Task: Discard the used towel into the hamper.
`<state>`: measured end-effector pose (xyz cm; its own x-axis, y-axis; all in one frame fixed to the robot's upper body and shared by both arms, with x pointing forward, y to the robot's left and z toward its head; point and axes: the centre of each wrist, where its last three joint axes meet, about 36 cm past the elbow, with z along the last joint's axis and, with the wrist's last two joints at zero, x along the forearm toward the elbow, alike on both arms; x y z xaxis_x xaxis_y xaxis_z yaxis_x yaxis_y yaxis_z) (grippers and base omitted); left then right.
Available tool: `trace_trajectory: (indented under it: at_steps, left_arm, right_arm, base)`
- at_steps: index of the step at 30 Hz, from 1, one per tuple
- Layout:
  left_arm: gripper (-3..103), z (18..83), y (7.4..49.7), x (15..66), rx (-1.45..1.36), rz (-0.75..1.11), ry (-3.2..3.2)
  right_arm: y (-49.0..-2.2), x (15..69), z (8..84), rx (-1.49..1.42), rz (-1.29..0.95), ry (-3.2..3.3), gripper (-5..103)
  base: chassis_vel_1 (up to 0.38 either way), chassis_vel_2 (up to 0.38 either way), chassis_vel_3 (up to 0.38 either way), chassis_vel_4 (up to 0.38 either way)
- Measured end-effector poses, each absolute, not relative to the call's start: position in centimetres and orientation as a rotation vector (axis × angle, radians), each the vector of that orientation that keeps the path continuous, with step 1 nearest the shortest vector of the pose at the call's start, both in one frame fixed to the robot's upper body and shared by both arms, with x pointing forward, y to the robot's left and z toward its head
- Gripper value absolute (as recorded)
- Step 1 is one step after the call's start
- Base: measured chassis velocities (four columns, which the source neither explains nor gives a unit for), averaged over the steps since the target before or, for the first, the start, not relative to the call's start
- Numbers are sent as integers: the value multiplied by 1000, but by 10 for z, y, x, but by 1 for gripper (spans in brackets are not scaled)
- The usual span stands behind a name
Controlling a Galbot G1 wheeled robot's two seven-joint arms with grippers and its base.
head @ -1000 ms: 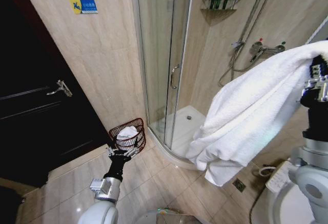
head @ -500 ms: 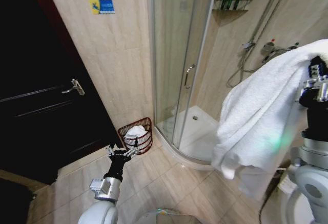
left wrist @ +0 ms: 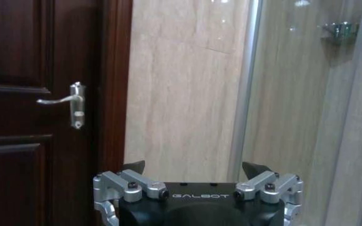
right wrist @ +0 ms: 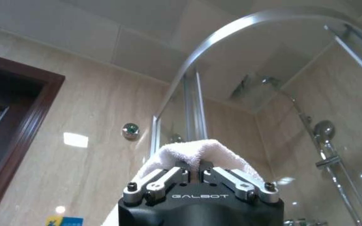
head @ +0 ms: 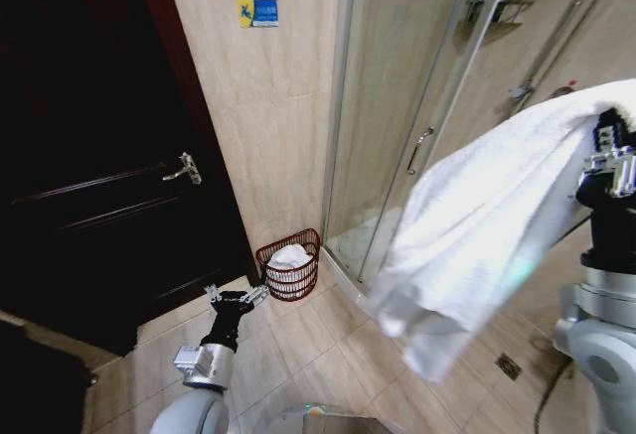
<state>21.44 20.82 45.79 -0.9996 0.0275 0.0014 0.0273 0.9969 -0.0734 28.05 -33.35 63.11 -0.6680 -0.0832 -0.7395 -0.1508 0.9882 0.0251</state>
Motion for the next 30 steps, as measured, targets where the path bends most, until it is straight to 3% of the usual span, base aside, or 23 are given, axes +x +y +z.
trace_trajectory:
  at_steps: [30]
  left_arm:
    - [100,458,208,214,-43,115,-3137]
  right_arm:
    - [-332,281,629,-176,107,2310,8]
  base:
    - [53,54,64,63]
